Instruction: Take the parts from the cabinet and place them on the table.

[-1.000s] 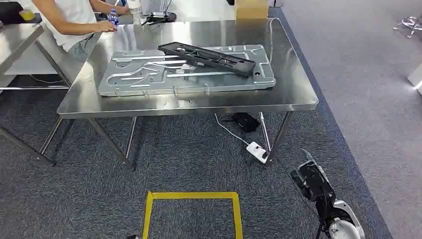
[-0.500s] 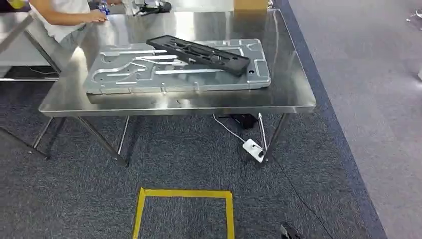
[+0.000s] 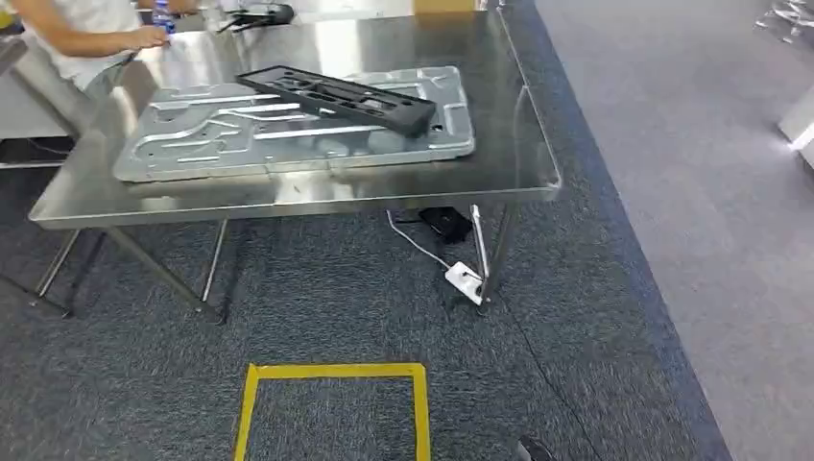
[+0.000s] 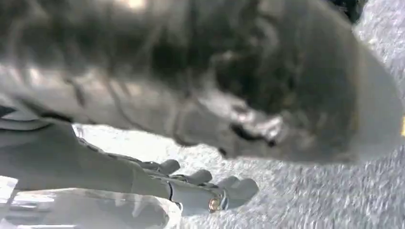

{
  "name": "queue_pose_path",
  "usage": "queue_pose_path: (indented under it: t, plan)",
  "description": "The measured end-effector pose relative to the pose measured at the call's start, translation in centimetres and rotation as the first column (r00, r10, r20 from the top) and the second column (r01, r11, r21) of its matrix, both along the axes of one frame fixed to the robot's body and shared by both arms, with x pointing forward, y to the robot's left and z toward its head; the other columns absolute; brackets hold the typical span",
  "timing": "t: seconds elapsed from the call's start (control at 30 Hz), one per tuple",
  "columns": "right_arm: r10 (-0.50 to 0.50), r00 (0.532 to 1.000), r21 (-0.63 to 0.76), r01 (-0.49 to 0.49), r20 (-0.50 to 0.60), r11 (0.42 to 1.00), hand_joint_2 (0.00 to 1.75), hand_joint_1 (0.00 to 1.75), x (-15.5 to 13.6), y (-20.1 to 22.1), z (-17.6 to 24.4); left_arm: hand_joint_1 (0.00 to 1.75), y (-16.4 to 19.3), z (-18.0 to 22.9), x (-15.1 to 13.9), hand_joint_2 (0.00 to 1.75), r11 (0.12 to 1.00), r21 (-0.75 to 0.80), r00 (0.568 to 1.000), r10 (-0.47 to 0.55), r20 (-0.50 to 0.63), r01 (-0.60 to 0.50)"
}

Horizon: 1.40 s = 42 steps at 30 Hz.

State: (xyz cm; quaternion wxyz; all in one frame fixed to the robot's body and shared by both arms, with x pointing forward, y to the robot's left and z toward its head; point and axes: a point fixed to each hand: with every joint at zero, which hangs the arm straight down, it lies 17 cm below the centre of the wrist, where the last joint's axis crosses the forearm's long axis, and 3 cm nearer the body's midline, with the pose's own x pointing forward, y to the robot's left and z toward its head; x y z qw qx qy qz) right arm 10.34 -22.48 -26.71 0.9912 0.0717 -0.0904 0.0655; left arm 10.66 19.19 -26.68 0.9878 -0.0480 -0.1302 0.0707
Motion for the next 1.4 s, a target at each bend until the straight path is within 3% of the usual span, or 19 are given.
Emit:
queue_pose_path:
  t: [0.13, 0.4, 1.0, 1.4]
  plan:
    - [0.003, 1.000, 0.030, -0.002, -0.010, 1.000, 0.00, 0.00, 0.0, 1.8, 0.2, 0.00, 0.1, 0.0, 0.0, 0.00, 1.000, 0.001, 1.000, 0.003, -0.001, -0.003]
    - [-0.019, 0.997, -0.002, 0.019, -0.071, 1.000, 0.00, 0.00, -2.0, 0.1, -0.3, 0.00, -1.3, 0.2, -0.3, 0.00, 1.000, -0.021, 1.000, 0.008, -0.007, -0.008]
    - [-0.033, 0.993, 0.030, 0.037, -0.109, 0.999, 0.00, 0.00, -2.9, 0.2, -0.3, 0.00, -0.6, -0.1, -0.9, 0.00, 1.000, -0.019, 0.999, 0.012, -0.034, -0.013]
    - [-0.094, 0.992, 0.011, 0.095, -0.085, 0.995, 0.00, 0.00, -2.7, -2.0, -0.5, 0.00, 3.7, -0.5, -1.0, 0.00, 1.000, -0.001, 0.998, 0.016, -0.053, -0.016]
